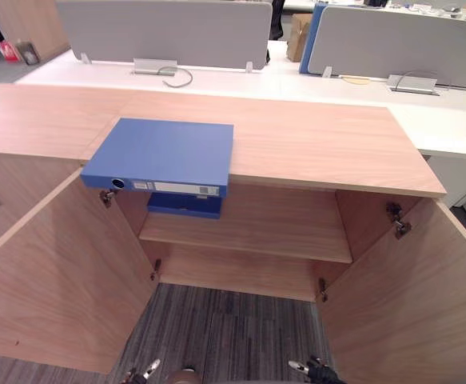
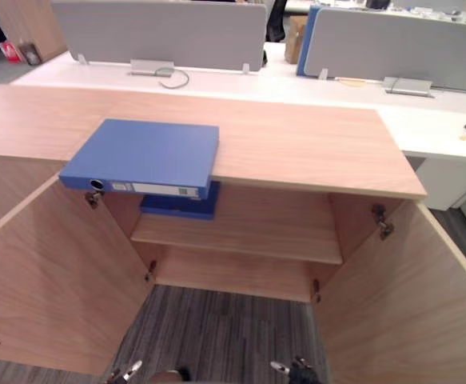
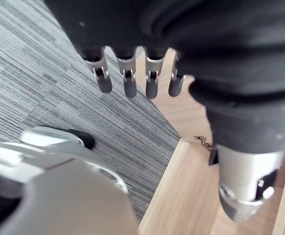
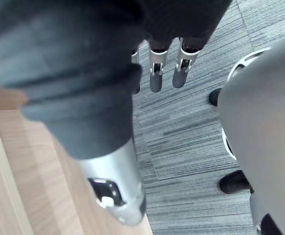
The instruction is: Walk over to the cabinet, pick up the folder, carry it to the office cabinet, place the folder inside the office cabinet, then close the office cabinet door
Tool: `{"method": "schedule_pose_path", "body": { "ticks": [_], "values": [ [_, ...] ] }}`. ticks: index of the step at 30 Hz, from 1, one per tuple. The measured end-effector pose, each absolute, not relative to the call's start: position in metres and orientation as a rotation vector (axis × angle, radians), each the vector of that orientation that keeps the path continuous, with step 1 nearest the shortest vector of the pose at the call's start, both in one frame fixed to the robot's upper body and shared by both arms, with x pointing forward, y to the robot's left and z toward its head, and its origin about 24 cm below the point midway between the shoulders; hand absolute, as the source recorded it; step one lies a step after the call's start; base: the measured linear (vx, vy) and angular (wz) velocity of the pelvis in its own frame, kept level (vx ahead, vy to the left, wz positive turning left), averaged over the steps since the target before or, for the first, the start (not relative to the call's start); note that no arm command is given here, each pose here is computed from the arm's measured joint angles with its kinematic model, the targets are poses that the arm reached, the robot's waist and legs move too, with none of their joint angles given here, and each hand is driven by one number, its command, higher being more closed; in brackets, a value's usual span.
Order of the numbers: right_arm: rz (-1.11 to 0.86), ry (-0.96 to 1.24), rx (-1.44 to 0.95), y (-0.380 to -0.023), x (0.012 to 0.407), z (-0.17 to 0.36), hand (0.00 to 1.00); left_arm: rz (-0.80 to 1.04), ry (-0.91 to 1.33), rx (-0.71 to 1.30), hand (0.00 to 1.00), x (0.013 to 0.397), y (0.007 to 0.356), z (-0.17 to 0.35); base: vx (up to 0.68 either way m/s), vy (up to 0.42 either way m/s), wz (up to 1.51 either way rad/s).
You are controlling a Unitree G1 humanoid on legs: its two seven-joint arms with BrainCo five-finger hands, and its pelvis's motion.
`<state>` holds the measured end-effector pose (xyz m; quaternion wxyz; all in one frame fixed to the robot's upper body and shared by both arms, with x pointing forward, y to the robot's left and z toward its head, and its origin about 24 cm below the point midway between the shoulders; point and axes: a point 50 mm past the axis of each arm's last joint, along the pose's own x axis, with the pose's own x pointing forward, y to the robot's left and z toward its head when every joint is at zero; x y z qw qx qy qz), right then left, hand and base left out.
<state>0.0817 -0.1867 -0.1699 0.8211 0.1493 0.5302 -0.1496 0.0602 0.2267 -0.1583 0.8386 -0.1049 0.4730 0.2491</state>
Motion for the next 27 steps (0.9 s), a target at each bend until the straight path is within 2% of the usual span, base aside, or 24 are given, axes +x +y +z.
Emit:
{"method": "schedule_pose_path", "body": {
  "ticks": [7,12,18,22,27],
  "values": [
    [-0.255,1.141,0.281,-0.178,0.081,-0.171,0.00,0.456,0.711,-0.458,0.00,0.112,0.203,-0.132,0.09,0.100,0.14],
    [-0.204,1.138,0.237,-0.177,0.084,-0.170,0.00,0.402,0.423,-0.624,0.00,0.151,0.193,-0.089,0.01,0.016,0.02],
    [-0.173,1.141,0.188,-0.181,0.086,-0.169,0.00,0.350,0.269,-0.701,0.00,0.165,0.185,-0.058,-0.05,-0.044,0.04],
    [-0.163,1.147,0.175,-0.181,0.086,-0.169,0.00,0.333,0.181,-0.592,0.00,0.173,0.183,-0.035,-0.07,-0.068,0.26],
    [-0.166,1.173,0.176,-0.181,0.076,-0.171,0.00,0.420,0.046,-0.070,0.00,0.179,0.195,0.010,-0.01,-0.047,0.09]
  ]
}}
